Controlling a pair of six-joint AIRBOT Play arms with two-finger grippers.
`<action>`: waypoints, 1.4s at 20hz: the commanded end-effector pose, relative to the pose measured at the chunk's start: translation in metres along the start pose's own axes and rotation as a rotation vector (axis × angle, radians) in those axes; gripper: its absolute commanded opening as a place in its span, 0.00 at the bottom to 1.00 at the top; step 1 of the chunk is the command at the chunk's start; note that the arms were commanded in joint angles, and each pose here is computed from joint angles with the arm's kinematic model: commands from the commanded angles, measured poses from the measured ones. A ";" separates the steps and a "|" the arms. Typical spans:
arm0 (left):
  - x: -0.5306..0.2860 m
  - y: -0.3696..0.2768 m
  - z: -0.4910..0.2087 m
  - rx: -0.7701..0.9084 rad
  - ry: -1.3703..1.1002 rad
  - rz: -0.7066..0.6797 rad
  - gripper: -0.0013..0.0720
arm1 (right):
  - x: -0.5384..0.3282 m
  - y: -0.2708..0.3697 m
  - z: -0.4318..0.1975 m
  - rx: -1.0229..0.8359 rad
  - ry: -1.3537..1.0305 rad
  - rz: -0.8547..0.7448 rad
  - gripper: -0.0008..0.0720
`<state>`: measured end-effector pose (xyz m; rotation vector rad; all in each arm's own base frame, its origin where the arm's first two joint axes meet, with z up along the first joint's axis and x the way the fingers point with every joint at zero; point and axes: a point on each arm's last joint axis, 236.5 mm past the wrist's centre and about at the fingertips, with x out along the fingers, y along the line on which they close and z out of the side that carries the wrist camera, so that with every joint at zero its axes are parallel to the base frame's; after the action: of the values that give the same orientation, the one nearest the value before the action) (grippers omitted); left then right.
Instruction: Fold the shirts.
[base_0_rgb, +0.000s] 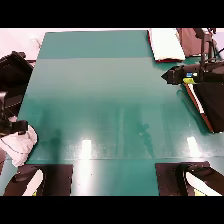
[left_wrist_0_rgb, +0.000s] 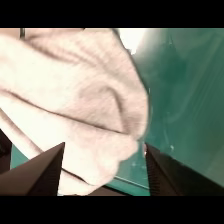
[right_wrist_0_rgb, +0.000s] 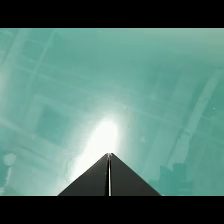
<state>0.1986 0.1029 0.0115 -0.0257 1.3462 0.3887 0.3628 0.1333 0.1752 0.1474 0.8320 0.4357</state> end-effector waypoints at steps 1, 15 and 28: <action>0.040 0.019 -0.023 -0.081 0.033 0.052 0.80 | 0.000 0.000 0.000 -0.003 0.000 -0.003 0.03; -0.001 0.012 0.027 -0.207 -0.122 -0.048 0.04 | -0.004 0.001 0.008 -0.005 -0.039 -0.004 0.03; -0.379 -0.235 0.130 0.394 -0.896 -0.808 0.04 | -0.090 0.034 0.105 -0.039 -0.377 0.018 0.03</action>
<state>0.3305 -0.1071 0.3244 -0.0817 0.4697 -0.3062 0.3734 0.1281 0.2907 0.2007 0.4880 0.4149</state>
